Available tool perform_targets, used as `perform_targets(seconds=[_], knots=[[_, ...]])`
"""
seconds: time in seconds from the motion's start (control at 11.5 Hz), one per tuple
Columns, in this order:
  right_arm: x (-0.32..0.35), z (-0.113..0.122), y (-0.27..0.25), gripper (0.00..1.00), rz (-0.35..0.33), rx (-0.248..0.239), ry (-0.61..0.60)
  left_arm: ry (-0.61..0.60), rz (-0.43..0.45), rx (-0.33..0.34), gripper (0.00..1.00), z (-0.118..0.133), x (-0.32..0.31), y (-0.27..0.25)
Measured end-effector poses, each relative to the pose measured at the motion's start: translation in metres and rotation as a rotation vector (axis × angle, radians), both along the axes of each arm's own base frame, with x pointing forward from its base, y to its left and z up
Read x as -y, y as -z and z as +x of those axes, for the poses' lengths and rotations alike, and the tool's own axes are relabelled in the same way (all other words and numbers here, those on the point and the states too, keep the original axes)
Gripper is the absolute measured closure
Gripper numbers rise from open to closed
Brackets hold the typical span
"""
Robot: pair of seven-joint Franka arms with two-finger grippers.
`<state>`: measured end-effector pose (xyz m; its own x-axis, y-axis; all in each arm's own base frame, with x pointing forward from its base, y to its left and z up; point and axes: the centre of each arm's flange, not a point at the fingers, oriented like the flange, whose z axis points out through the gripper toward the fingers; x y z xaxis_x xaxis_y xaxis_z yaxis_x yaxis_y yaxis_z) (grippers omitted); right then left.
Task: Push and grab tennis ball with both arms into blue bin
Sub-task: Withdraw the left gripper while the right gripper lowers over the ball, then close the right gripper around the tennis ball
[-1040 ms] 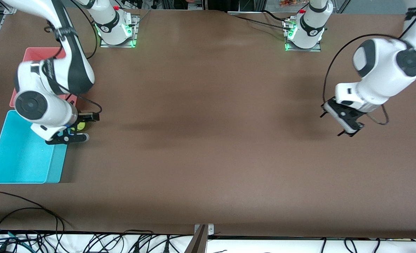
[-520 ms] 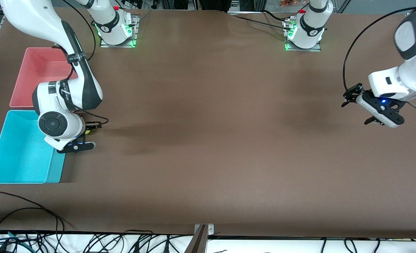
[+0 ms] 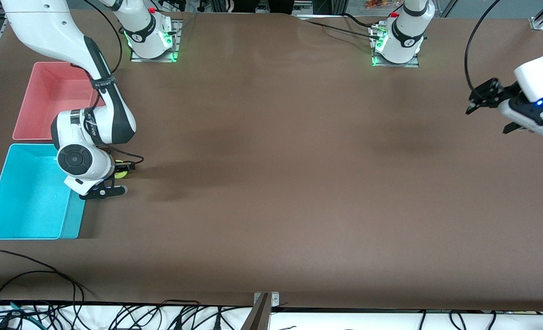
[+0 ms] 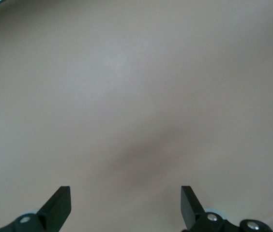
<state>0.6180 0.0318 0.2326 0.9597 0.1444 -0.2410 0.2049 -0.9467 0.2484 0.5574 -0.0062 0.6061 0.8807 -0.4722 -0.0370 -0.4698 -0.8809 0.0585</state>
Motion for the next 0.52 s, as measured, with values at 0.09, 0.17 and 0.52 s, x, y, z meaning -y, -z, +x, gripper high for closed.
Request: perform_targets(seconds=[0.09,0.17,0.52], knots=[[0.003,-0.001,0.004,0.00,0.002,0.002,0.002,-0.027,0.021,-0.023,0.00,-0.006,-0.003,-0.013],[0.006,-0.003,0.011,0.00,0.007,0.006,0.004,-0.072,0.043,-0.044,0.00,-0.012,-0.005,-0.026],[0.011,-0.017,0.041,0.00,0.016,0.006,0.025,-0.181,0.063,-0.068,0.00,-0.022,0.001,-0.049]])
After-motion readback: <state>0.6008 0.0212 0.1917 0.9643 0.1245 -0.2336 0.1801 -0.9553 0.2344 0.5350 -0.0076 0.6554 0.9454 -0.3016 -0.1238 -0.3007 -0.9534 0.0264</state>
